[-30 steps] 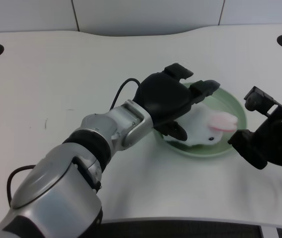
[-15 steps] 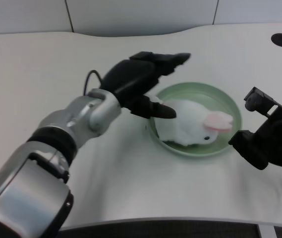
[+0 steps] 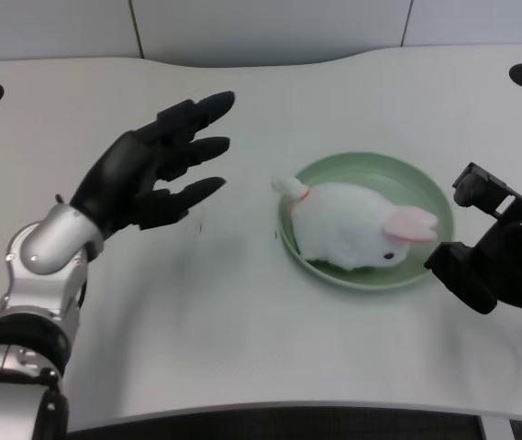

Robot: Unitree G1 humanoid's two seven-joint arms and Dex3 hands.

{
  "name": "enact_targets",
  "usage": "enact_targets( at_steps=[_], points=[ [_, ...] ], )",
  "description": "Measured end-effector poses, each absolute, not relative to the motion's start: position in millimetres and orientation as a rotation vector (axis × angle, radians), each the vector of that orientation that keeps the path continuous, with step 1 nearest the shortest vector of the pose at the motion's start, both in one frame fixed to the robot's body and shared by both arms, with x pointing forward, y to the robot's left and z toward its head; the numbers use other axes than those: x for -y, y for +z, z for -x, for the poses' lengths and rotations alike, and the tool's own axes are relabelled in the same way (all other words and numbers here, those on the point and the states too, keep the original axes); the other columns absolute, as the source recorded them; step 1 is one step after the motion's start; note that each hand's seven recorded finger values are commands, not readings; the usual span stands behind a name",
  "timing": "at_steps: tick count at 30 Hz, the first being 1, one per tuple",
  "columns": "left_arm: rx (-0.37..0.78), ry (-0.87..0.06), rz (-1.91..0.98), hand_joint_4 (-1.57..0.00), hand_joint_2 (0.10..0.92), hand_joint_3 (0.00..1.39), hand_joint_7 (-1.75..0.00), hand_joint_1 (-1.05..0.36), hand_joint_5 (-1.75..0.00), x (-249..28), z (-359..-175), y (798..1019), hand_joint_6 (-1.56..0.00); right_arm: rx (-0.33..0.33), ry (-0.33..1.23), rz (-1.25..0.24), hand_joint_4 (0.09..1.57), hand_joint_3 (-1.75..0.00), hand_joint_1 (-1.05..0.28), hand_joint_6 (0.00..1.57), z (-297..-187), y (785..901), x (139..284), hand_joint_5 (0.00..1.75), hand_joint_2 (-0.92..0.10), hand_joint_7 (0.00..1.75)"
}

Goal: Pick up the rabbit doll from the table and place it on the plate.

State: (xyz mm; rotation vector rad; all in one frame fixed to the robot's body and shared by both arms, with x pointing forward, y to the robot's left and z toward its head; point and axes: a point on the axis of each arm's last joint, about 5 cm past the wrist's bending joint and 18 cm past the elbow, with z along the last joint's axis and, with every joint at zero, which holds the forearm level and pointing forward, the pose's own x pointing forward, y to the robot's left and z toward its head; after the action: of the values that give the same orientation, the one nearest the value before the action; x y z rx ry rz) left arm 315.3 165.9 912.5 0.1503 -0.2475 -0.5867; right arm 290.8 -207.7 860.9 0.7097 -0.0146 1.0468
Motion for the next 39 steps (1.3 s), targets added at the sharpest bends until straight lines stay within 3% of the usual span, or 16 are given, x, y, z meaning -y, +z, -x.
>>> enact_targets(
  at_steps=[9,18,24,31,39],
  points=[
    [0.117,-0.585,0.193,-0.22,0.921,0.32,-0.01,-0.88,-0.25,-205.6,-285.5,870.4,-0.24,0.009,1.042,-0.704,1.09,-0.01,-0.64,0.89,-290.2,861.2,211.6,1.75,-0.91,1.75],
    [0.033,-0.637,0.531,-0.24,0.921,0.43,0.0,-0.88,-0.25,-217.0,-268.1,851.5,-0.25,-0.018,1.018,-0.707,1.09,-0.03,-0.64,0.87,-288.6,859.1,213.2,1.75,-0.92,1.75],
    [0.001,-0.603,0.653,-0.21,0.921,0.52,0.0,-0.83,-0.24,-227.3,-262.2,846.4,-0.24,-0.02,1.013,-0.704,1.09,-0.02,-0.64,0.87,-288.4,859.4,215.0,1.75,-0.91,1.75],
    [-0.076,-0.573,0.687,-0.43,0.921,0.37,-0.04,-0.83,-0.31,-230.7,-256.9,836.0,-0.36,-0.017,1.006,-0.695,1.1,-0.03,-0.68,0.86,-288.1,859.2,215.8,1.75,-0.92,1.75],
    [-0.064,-0.573,0.668,-0.49,0.921,0.34,-0.04,-0.83,-0.32,-231.6,-265.7,843.1,-0.42,-0.009,0.988,-0.685,1.07,-0.05,-0.67,0.83,-287.8,859.0,216.4,1.75,-0.92,1.75]
  ],
)
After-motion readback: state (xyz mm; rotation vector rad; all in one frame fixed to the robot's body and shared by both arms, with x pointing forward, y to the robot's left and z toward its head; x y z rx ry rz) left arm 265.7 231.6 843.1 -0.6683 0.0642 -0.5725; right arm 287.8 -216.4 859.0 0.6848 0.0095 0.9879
